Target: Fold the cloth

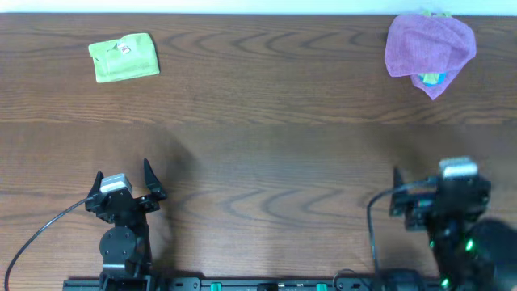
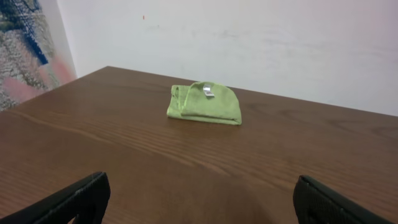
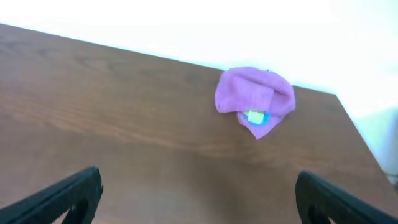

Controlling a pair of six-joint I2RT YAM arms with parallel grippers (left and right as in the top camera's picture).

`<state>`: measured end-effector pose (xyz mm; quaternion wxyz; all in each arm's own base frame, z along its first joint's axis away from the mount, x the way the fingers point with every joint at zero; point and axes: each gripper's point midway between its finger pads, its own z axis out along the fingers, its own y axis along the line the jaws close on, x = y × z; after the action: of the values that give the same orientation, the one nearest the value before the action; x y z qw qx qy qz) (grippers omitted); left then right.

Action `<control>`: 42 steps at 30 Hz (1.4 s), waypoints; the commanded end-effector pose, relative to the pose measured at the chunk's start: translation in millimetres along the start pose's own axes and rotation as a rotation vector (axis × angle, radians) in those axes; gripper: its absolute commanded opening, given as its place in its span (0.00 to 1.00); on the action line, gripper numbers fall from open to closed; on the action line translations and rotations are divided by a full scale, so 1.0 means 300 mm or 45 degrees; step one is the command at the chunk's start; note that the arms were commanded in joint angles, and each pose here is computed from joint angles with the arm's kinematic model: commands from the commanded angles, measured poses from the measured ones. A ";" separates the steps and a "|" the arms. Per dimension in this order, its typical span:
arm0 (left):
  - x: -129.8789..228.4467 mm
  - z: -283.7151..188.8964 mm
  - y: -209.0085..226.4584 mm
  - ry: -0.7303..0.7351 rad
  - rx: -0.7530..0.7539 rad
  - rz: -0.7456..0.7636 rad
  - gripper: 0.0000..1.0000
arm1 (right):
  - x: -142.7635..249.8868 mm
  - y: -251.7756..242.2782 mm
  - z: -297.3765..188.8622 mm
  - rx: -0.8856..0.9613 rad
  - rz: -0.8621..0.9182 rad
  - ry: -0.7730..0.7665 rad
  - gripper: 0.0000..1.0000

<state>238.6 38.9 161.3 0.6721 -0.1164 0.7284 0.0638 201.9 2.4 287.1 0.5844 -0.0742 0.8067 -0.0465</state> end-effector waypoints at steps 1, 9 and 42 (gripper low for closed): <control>0.061 0.007 0.013 0.049 -0.024 0.034 0.95 | 0.122 0.073 0.044 -0.112 -0.136 -0.038 0.99; 0.061 0.007 0.013 0.049 -0.024 0.034 0.95 | 0.330 0.140 0.152 -0.197 -0.123 -0.060 0.99; 0.061 0.007 0.013 0.049 -0.024 0.034 0.95 | 0.505 0.069 0.235 0.028 0.366 0.054 0.99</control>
<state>238.6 38.8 161.7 0.6727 -0.1164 0.7280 0.0635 221.3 -1.3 124.8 0.5711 0.0360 0.8197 0.0252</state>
